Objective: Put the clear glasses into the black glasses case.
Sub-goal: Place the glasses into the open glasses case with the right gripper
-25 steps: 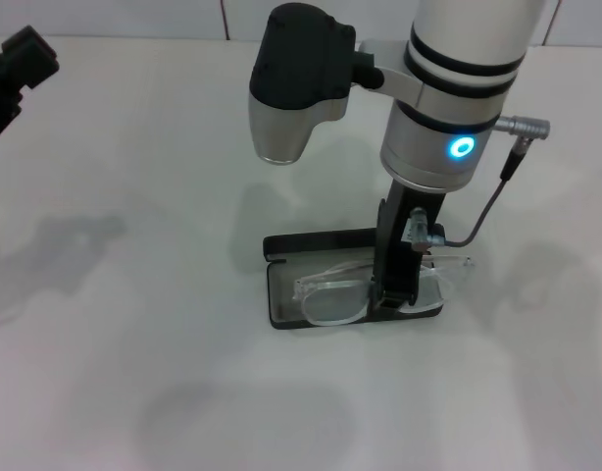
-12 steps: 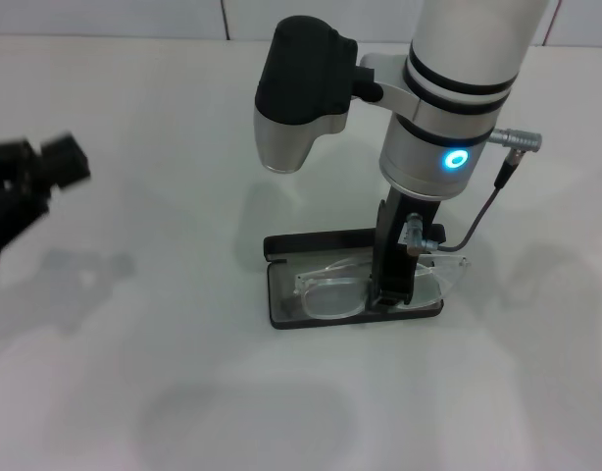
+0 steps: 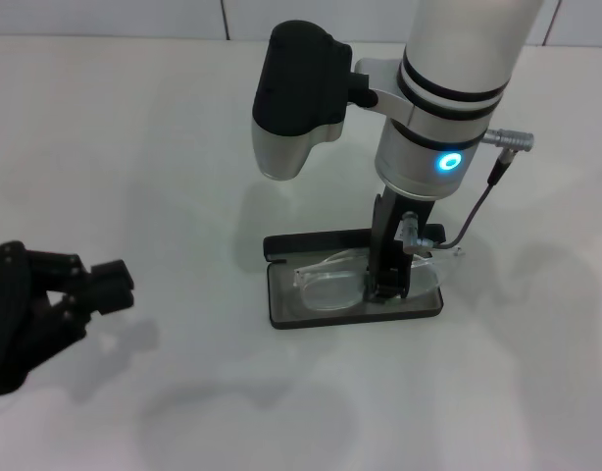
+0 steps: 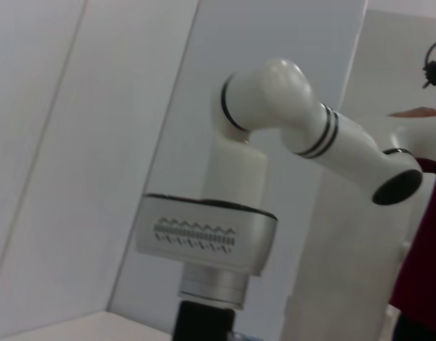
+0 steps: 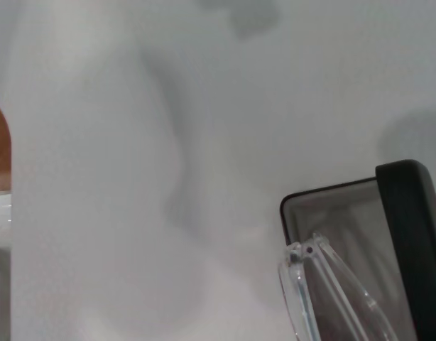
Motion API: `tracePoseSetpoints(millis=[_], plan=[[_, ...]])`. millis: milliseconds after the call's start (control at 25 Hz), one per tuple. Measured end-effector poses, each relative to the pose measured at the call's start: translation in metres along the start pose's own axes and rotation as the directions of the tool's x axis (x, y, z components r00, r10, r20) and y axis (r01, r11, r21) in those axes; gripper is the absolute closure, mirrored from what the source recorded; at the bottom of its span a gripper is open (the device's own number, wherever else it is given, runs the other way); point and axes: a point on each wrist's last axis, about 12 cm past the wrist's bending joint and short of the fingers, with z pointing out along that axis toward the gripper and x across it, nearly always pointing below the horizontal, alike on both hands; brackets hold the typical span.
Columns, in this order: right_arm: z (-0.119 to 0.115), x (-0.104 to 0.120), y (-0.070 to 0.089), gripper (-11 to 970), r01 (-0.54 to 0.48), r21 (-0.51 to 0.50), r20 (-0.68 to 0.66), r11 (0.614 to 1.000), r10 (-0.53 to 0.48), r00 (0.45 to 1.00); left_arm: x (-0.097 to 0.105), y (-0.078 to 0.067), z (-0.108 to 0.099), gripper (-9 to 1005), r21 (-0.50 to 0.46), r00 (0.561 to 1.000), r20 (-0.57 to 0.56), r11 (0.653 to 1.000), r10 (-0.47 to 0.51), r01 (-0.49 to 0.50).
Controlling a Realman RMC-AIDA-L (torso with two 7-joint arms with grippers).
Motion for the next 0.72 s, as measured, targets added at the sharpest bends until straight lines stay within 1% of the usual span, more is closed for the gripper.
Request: tracePoseSetpoints(millis=[40, 360, 720], plan=[[0.001, 0.0, 0.0, 838, 0.001, 0.005, 0.004, 1.0, -0.001, 1.0, 0.003, -0.001, 0.003, 907, 0.012, 1.0, -0.002, 1.0, -0.009, 0.009], [0.007, 0.002, -0.002, 838, -0.01, 0.003, 0.01, 1.0, 0.01, 1.0, 0.005, -0.001, 0.011, 907, 0.03, 1.0, 0.001, 0.999, -0.015, 0.015], [0.014, 0.005, -0.004, 838, -0.019, 0.008, 0.009, 1.0, 0.019, 1.0, 0.005, 0.0, 0.013, 907, 0.038, 1.0, -0.002, 0.999, -0.015, 0.015]])
